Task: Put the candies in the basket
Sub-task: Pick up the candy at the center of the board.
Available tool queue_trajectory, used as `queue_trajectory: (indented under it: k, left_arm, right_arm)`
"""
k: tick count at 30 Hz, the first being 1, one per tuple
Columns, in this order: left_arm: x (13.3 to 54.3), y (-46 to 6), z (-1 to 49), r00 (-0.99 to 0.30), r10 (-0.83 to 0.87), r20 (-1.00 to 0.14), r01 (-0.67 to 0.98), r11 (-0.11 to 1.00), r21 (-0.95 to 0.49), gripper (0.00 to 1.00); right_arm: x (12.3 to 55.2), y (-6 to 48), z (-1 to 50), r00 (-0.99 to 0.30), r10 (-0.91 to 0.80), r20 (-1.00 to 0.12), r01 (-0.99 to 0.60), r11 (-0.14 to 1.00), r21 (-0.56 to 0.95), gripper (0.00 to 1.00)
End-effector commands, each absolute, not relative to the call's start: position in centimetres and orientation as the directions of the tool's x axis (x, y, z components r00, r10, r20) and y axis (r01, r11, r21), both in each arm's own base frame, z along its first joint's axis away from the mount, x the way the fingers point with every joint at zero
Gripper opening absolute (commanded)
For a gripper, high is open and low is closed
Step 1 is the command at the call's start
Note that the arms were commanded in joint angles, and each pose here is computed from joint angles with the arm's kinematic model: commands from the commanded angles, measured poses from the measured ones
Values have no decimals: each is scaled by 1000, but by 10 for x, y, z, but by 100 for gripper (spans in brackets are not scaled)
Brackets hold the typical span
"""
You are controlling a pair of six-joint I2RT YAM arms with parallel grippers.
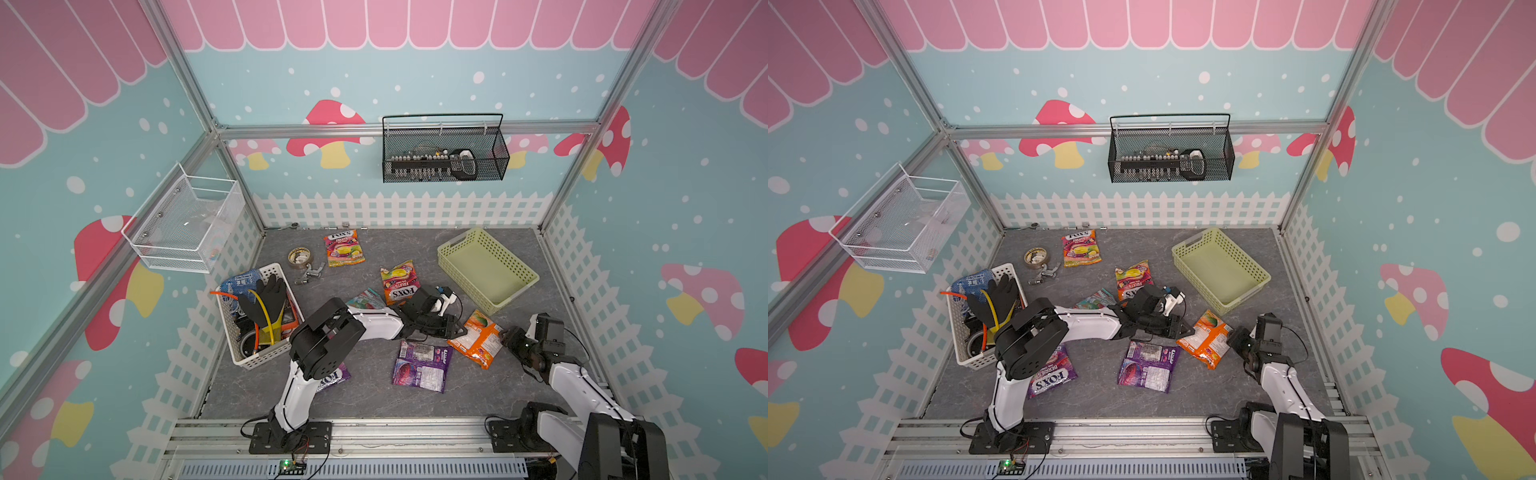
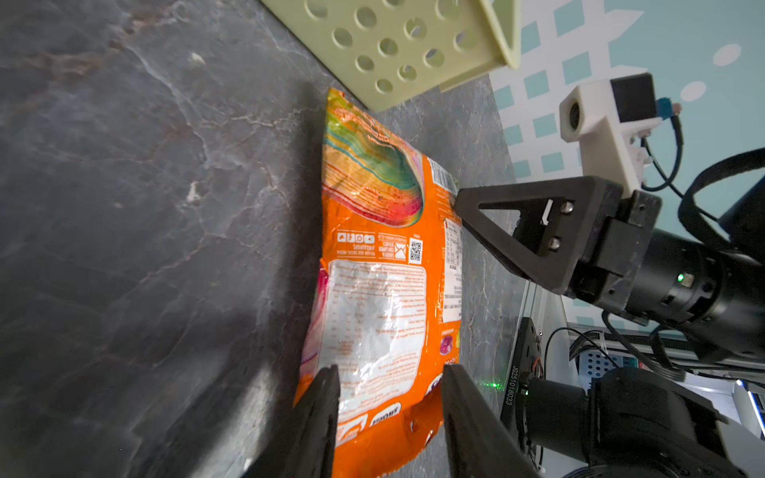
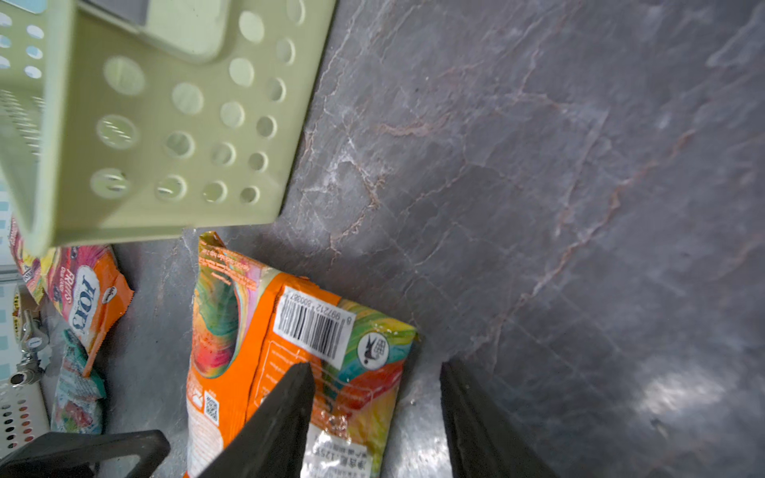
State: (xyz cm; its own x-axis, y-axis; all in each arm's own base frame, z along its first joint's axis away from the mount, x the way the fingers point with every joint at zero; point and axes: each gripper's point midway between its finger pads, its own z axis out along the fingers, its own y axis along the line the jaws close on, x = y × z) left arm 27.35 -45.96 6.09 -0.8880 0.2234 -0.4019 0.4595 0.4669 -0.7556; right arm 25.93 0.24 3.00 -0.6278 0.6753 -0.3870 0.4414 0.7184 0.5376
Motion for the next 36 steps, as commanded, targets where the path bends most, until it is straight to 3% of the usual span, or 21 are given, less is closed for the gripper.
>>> queue_trajectory:
  k: [1, 9, 16, 20, 26, 31, 36]
  left_arm:
    - [274, -467, 54, -887, 232, -399, 462, 459, -759, 43]
    - [271, -461, 34, -897, 243, -369, 442, 490, -752, 42]
    - [268, -455, 26, -901, 246, -357, 434, 509, -744, 42]
    - [267, -452, 29, -901, 241, -360, 433, 517, -738, 42]
    - [265, -447, 60, -892, 228, -389, 451, 486, -749, 46]
    - [267, -436, 116, -876, 185, -446, 480, 426, -767, 54]
    - [284, -405, 165, -859, 99, -503, 490, 442, -751, 64]
  right_arm:
    - [260, 14, 25, -646, 678, -352, 410, 696, 589, 54]
    - [260, 25, 33, -640, 676, -366, 339, 675, 655, 45]
    - [263, 26, 53, -608, 676, -417, 285, 676, 680, 13]
    - [264, 30, 71, -596, 670, -443, 237, 674, 700, 1]
    - [260, 30, 114, -603, 596, -530, 163, 743, 650, 0]
    - [253, 32, 178, -569, 520, -637, 61, 800, 597, 0]
    - [255, 39, 225, -551, 482, -681, -9, 813, 582, 0]
